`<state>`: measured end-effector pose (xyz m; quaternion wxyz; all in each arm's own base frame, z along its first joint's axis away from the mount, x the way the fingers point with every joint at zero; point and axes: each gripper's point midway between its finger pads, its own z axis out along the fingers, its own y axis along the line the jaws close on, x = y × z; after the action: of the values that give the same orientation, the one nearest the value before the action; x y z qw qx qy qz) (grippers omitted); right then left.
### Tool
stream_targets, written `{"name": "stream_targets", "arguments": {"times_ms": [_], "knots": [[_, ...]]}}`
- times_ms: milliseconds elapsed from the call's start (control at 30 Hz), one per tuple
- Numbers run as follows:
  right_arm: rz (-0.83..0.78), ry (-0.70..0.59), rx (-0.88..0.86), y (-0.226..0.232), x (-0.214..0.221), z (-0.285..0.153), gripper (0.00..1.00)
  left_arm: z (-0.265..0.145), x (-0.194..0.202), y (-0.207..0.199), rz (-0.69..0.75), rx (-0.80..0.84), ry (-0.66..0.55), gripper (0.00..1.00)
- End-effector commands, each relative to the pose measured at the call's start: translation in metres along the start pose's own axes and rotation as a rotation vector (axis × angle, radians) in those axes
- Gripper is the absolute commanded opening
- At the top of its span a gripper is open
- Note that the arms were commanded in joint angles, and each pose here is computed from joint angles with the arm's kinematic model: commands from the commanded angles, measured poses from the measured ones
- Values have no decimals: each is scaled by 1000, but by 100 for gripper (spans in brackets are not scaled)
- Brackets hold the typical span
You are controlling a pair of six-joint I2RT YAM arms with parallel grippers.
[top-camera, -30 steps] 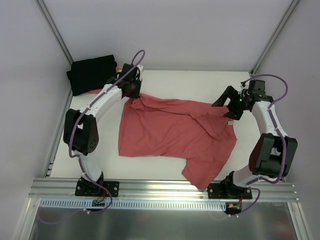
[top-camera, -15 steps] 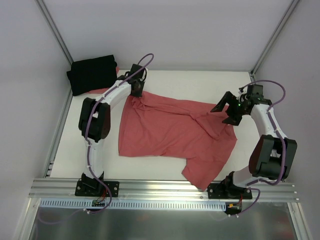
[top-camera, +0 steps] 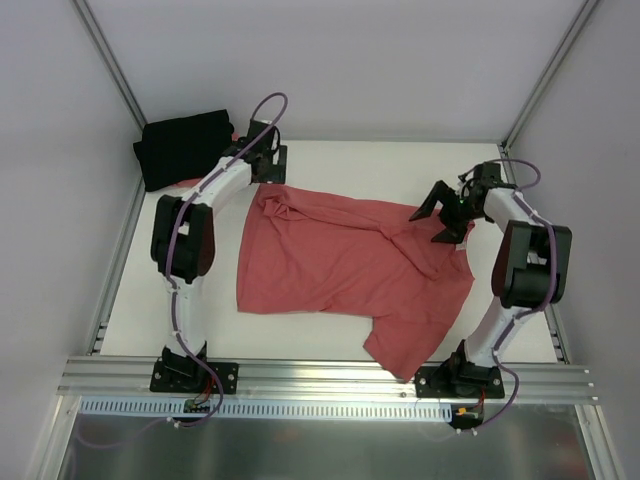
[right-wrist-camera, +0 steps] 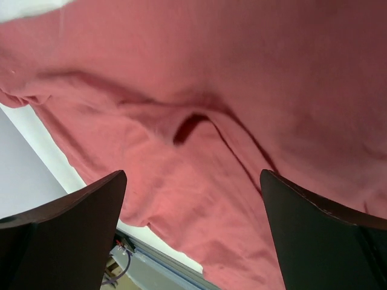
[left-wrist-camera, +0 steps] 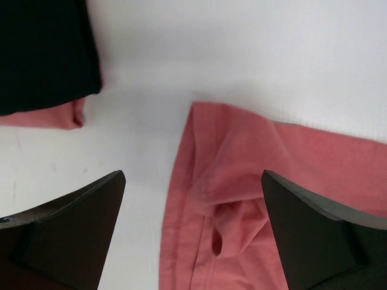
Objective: Fold and stack the t-shirts
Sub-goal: Grap the side of the flattened tshirt furthest away from the robot with both arms
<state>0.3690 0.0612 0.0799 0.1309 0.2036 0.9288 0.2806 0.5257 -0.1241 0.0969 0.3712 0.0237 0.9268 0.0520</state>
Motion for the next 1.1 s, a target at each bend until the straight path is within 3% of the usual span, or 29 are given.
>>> {"name": "stream_targets", "arguments": {"times_ms": [0,133,233,333,367,433,500,533,833,1067], "knots": [[-52,-27,-86,32,-31,16,98,-60,-41,10,-101,53,-126,99],[-53,-15,-118,45,-42,32,95,-77,-20,17,-87,58,-95,99],[-55,5,-145,51,-42,41,81,-81,-6,22,-69,39,-59,99],[-43,25,-167,52,-40,47,56,-83,-4,25,-61,28,-46,99],[-40,34,-172,53,-39,48,43,-83,-4,25,-57,26,-43,99],[-39,41,-173,52,-37,48,26,-83,-9,24,-58,27,-48,99],[-42,46,-171,53,-35,45,17,-83,-14,23,-60,28,-49,99],[-54,43,-170,53,-35,43,3,-82,-15,22,-60,31,-51,99],[-85,1,-170,63,-41,22,0,-81,-17,16,-59,42,-46,99],[-102,-138,-204,92,-95,-17,0,-84,-12,20,-47,30,-39,99]]}}
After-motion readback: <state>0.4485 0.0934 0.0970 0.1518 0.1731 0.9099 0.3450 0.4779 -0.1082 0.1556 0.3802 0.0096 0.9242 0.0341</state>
